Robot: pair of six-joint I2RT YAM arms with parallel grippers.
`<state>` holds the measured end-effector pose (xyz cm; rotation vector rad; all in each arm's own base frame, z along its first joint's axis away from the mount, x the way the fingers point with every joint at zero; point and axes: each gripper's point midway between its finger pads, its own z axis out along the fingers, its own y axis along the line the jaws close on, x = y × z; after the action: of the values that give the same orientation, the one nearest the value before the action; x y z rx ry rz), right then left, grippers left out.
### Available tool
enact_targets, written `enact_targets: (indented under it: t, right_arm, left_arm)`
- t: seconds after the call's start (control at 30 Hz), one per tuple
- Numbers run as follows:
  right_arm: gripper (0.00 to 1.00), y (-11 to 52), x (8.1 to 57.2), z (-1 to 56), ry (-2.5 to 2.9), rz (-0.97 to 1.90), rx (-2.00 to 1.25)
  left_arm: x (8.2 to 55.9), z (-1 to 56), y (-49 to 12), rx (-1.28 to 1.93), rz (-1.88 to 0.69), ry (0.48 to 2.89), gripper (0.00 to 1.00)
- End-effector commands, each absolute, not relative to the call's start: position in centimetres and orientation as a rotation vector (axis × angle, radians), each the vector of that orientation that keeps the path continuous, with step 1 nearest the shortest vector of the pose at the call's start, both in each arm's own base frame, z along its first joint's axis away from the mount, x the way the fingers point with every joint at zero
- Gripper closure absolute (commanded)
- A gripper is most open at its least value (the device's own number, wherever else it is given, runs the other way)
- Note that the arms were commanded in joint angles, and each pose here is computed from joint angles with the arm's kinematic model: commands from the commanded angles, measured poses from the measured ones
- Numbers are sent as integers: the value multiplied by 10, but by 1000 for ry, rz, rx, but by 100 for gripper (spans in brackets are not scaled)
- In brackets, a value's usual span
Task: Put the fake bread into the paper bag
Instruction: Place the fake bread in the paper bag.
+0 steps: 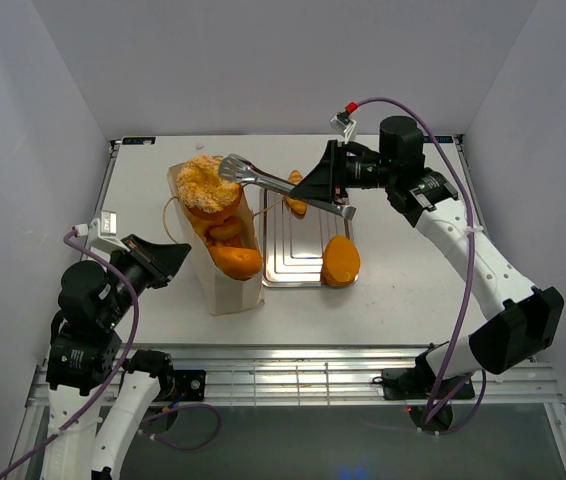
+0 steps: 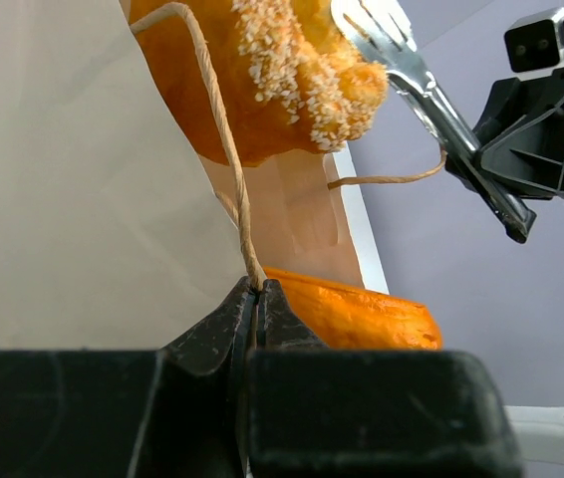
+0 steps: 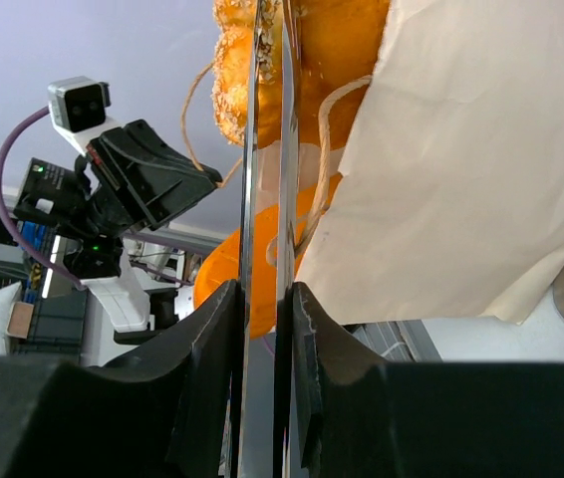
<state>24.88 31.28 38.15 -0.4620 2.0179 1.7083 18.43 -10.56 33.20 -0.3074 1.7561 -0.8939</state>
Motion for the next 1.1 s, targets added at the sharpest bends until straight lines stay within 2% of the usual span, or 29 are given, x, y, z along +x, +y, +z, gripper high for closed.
enact_targets:
  t: [0.0,0.2,0.5,0.63,1.07]
  right_arm:
    - [89,316,252,393,1959,1682,-510]
    - [83,318,257,391,1968,1678,-499]
    - [65,321,254,398,1955,1695,-524]
    - [61,323,254,397,1957,1703,-531]
    - [58,323,253,399,1951,1704,-546]
  left_arm:
    - [181,344,-105,-299,-900,1738,100]
    - [179,346,-104,-296,-897,1731,100]
    - [181,344,-105,-299,-895,1740,100]
    - [181,344,-105,-299,-895,1740,100]
    - [180,342,-104,-300,-894,1738,100]
